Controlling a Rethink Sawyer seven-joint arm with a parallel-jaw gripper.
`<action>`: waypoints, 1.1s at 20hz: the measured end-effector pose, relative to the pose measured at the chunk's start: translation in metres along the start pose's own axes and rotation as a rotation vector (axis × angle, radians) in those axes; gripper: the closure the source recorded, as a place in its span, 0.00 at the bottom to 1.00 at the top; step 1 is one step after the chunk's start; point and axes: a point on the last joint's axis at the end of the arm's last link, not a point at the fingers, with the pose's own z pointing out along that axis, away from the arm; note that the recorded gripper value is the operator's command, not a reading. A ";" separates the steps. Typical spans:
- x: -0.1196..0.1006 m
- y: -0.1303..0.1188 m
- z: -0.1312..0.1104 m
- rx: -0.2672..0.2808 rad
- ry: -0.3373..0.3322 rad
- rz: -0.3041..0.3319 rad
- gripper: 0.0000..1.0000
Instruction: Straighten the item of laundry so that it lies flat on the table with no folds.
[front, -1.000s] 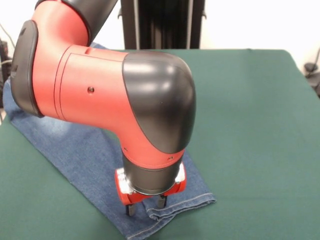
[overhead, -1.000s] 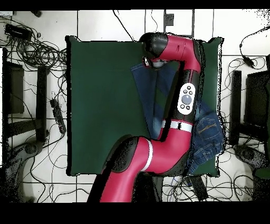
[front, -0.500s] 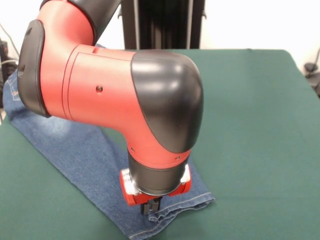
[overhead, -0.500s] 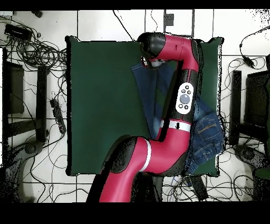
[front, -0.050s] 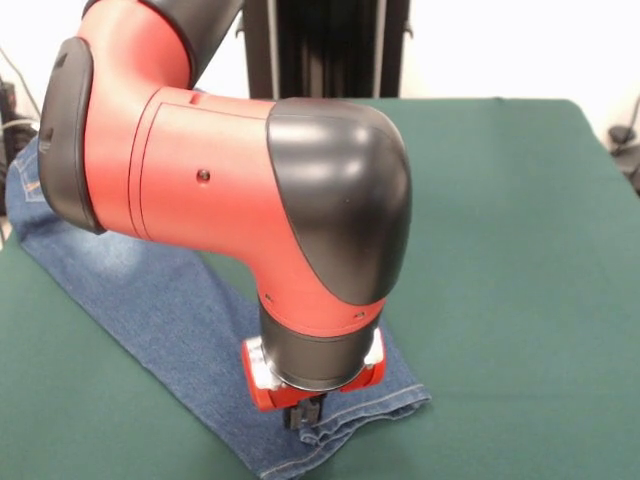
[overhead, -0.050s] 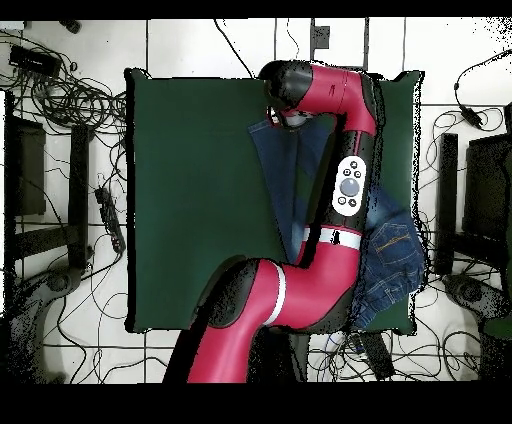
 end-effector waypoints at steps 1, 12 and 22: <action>0.000 0.000 0.000 0.000 0.000 0.000 1.00; -0.003 0.009 -0.002 0.041 0.000 -0.027 1.00; -0.020 0.054 -0.014 0.121 -0.038 -0.114 1.00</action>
